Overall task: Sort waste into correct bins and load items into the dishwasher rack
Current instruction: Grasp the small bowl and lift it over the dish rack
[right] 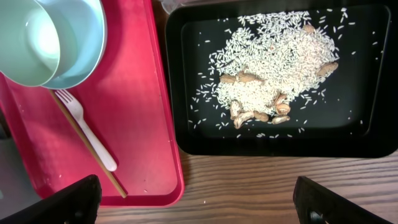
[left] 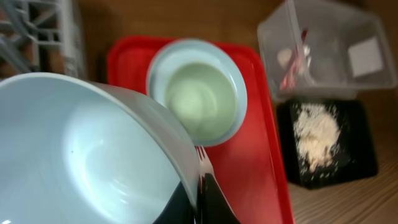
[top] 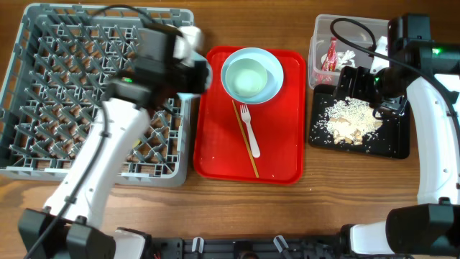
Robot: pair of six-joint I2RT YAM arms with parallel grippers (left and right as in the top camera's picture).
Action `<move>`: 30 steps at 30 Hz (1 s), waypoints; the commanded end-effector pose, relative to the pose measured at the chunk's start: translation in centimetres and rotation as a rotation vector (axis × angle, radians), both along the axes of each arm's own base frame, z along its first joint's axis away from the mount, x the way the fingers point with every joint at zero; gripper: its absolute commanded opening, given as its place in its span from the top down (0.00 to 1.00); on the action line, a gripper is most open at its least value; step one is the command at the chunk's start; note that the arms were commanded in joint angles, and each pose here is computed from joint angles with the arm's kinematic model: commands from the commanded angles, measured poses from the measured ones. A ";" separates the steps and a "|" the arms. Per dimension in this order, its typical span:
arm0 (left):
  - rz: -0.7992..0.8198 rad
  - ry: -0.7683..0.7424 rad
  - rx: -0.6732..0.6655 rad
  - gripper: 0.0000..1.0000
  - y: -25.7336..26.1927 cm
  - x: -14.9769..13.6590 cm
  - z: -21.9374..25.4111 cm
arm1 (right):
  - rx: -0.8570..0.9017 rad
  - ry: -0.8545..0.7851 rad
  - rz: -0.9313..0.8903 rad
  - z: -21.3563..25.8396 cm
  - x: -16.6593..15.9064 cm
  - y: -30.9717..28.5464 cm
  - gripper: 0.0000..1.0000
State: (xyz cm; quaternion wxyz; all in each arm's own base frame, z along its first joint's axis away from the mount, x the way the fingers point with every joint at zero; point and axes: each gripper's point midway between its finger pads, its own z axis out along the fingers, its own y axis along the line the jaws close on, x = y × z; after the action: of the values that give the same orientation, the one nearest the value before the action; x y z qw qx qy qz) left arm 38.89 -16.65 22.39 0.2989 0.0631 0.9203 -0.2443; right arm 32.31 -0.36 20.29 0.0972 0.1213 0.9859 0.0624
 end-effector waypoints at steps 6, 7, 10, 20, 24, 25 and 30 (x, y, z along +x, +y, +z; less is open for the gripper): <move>-0.085 -0.029 -0.411 0.96 6.0 2.7 3.5 | -0.012 -0.025 -0.005 0.8 0.1 -0.2 0.00; -0.084 -0.024 -0.446 0.96 6.9 3.0 3.3 | -0.012 -0.025 -0.004 0.8 0.1 -0.2 0.00; -0.103 -0.012 -0.536 0.96 8.4 3.7 2.8 | -0.012 -0.025 -0.004 0.8 0.1 -0.2 0.00; -0.134 -0.010 -0.745 0.96 13.3 6.4 -1.0 | -0.011 -0.024 -0.004 0.8 0.1 -0.2 0.00; -0.092 0.005 -0.756 0.96 15.0 7.2 -3.1 | -0.011 -0.022 -0.005 0.8 0.1 -0.2 0.00; -0.080 0.011 -0.760 0.96 15.5 7.3 -3.5 | -0.011 -0.021 -0.004 0.8 0.0 -0.2 0.00; -0.027 0.031 -0.775 0.96 17.4 7.6 -5.2 | -0.011 -0.017 -0.004 0.8 0.0 -0.2 0.00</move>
State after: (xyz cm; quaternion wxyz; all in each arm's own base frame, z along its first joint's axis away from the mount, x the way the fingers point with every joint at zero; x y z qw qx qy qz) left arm 46.13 -0.71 18.10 0.2836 -0.0313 0.7674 -0.5742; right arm 32.20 -0.35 20.26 0.0948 0.1214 0.9861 0.0622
